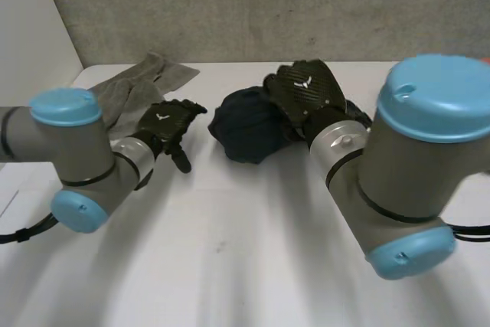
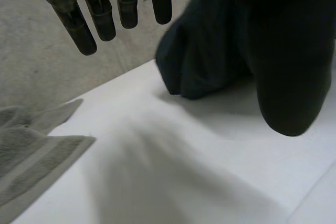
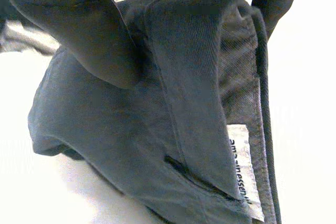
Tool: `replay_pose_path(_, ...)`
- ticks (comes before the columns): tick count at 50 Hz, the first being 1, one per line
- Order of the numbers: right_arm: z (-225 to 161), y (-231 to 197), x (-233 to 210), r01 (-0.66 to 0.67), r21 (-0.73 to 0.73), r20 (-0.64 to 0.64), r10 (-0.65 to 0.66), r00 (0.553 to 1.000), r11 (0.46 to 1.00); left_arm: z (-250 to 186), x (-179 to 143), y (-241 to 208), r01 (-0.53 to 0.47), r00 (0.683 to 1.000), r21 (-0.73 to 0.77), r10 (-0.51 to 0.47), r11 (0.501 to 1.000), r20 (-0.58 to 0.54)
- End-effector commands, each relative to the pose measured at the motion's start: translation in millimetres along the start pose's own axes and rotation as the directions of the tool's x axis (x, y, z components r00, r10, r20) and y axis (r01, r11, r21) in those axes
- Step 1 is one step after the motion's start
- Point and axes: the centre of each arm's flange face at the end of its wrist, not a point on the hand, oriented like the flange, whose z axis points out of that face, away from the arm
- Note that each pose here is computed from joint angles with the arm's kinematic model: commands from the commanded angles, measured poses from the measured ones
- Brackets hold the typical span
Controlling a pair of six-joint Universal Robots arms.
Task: Fold the laundry.
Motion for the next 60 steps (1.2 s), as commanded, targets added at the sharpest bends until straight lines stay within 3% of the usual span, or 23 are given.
replay_pose_path(1,-22,-20,-8,0.034,0.015,0.051,-0.035,0.998,0.999,13,21,5,0.038,0.999,0.007,-0.038,0.999,-0.014)
replay_pose_path(11,-38,-36,2,0.044,0.027,0.044,-0.045,0.998,0.999,15,41,-1,0.148,0.989,0.028,-0.148,0.989,0.008)
replay_pose_path(14,-36,-41,13,0.058,0.048,0.006,-0.059,0.998,0.997,13,33,-3,0.149,0.988,0.029,-0.15,0.988,0.038)
replay_pose_path(21,-29,-62,53,0.139,0.097,-0.123,-0.127,0.984,0.985,-32,-8,-67,0.101,0.973,0.137,-0.127,0.985,0.195)
replay_pose_path(27,-45,-107,85,0.192,0.179,-0.224,-0.15,0.963,0.965,-113,-21,-164,0.016,0.969,0.393,-0.112,0.919,0.222)
replay_pose_path(30,-66,-139,99,0.209,0.236,-0.269,-0.143,0.952,0.949,-167,-16,-216,-0.029,0.977,0.54,-0.092,0.841,0.195)
replay_pose_path(33,-80,-163,111,0.227,0.28,-0.308,-0.137,0.942,0.933,-199,-17,-245,-0.06,0.976,0.606,-0.08,0.793,0.2)
replay_pose_path(37,-92,-185,121,0.234,0.313,-0.333,-0.125,0.935,0.921,-218,-25,-270,-0.079,0.97,0.621,-0.083,0.779,0.228)
replay_pose_path(43,-86,-191,119,0.204,0.33,-0.311,-0.098,0.945,0.922,-206,-39,-281,-0.076,0.966,0.583,-0.086,0.809,0.245)
replay_pose_path(47,-63,-175,116,0.164,0.293,-0.277,-0.081,0.957,0.942,-179,-45,-270,-0.048,0.972,0.516,-0.08,0.855,0.223)
replay_pose_path(53,-3,-118,108,0.094,0.174,-0.229,-0.052,0.972,0.98,-107,-45,-214,0.023,0.987,0.333,-0.074,0.943,0.14)
replay_pose_path(60,74,-24,97,0.057,0.057,-0.253,-0.041,0.967,0.997,-15,-51,-131,0.038,0.988,0.189,-0.065,0.981,0.137)
